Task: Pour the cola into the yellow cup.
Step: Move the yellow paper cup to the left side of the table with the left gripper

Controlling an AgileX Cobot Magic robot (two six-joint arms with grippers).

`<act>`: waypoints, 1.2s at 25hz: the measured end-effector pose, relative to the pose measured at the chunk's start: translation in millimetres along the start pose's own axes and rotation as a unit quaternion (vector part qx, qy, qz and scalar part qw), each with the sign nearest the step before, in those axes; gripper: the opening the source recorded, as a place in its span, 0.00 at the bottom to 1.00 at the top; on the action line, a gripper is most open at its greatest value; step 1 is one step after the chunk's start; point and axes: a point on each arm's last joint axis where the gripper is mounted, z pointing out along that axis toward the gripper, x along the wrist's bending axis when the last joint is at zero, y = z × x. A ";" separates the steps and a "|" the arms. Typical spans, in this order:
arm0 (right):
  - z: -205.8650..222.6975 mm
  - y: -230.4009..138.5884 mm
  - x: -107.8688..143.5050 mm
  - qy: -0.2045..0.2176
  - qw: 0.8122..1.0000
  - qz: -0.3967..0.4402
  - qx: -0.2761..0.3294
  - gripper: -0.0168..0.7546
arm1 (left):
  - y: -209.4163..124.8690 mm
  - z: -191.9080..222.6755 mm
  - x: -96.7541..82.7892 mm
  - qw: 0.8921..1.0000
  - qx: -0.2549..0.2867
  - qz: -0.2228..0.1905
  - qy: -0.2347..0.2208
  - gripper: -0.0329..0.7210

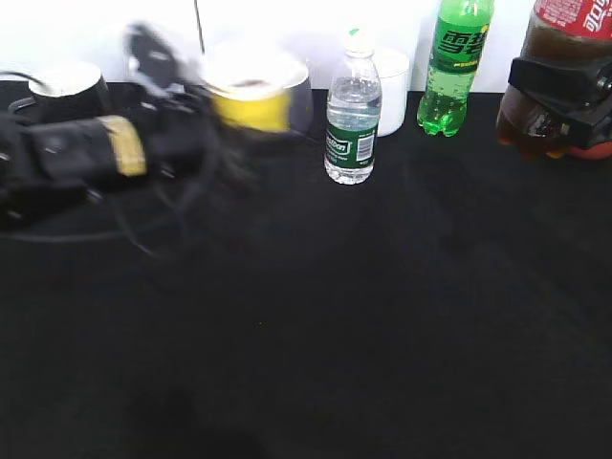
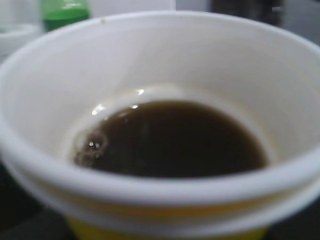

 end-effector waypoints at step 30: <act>0.0 0.4 -2.9 -0.016 1.000 0.012 -0.002 0.50 | -87.1 5.1 81.6 0.983 0.079 -0.072 0.152 0.88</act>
